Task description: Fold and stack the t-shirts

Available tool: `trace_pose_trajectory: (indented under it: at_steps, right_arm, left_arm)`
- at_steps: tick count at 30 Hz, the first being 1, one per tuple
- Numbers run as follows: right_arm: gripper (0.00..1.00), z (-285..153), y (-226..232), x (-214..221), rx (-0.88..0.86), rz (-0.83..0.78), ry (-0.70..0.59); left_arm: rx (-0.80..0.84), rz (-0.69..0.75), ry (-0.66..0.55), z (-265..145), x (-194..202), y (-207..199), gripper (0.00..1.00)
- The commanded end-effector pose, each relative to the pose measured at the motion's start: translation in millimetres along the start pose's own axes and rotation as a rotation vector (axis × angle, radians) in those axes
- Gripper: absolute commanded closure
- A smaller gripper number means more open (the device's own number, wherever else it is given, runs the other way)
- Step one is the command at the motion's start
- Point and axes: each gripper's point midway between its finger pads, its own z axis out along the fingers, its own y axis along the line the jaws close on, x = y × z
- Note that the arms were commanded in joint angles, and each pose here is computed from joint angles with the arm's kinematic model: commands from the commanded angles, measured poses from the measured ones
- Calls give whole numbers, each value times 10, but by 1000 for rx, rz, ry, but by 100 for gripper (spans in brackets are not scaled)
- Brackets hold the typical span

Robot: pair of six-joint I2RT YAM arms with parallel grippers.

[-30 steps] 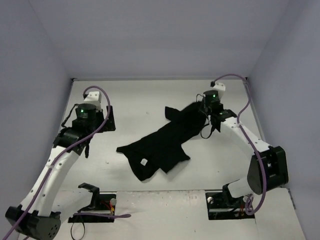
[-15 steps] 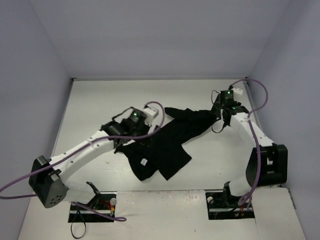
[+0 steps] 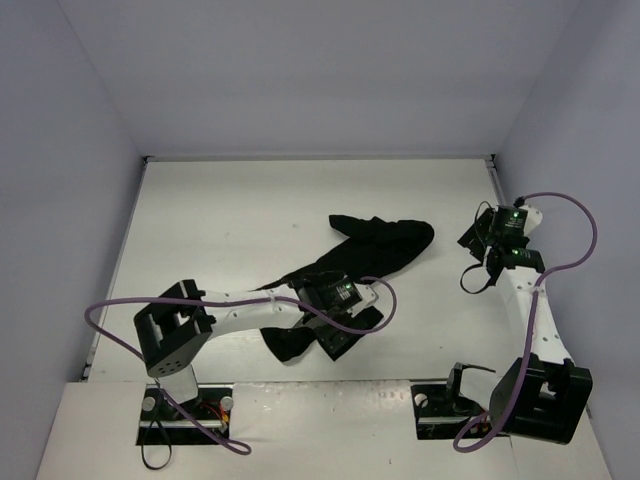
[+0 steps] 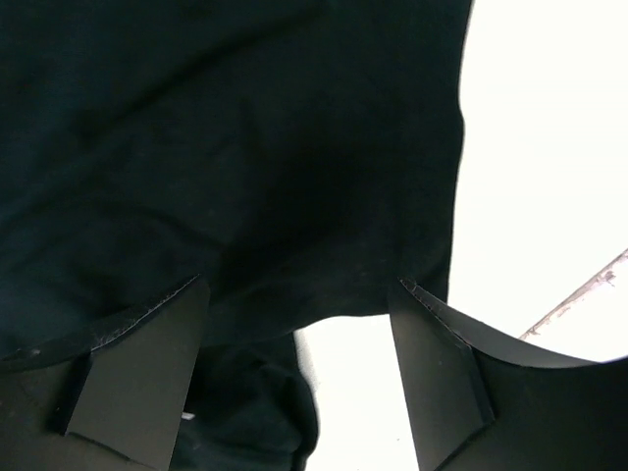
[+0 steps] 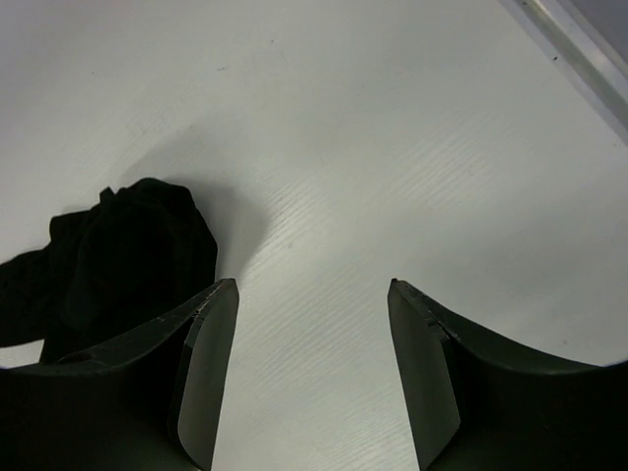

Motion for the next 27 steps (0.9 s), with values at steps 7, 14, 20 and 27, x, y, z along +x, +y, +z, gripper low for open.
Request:
trace_pose_trajectory:
  at_steps: [7, 14, 20, 27]
  right_arm:
    - [40, -44, 106, 110, -78, 22, 36]
    - [40, -48, 131, 123, -94, 12, 45]
    - [39, -67, 143, 137, -108, 8, 46]
    - [39, -87, 176, 148, -127, 12, 53]
  left_arm:
    - [91, 40, -10, 76, -96, -291, 30]
    - [30, 87, -62, -159, -170, -375, 27]
    - [22, 104, -115, -381, -270, -409, 27]
    - [52, 119, -65, -242, -176, -553, 27]
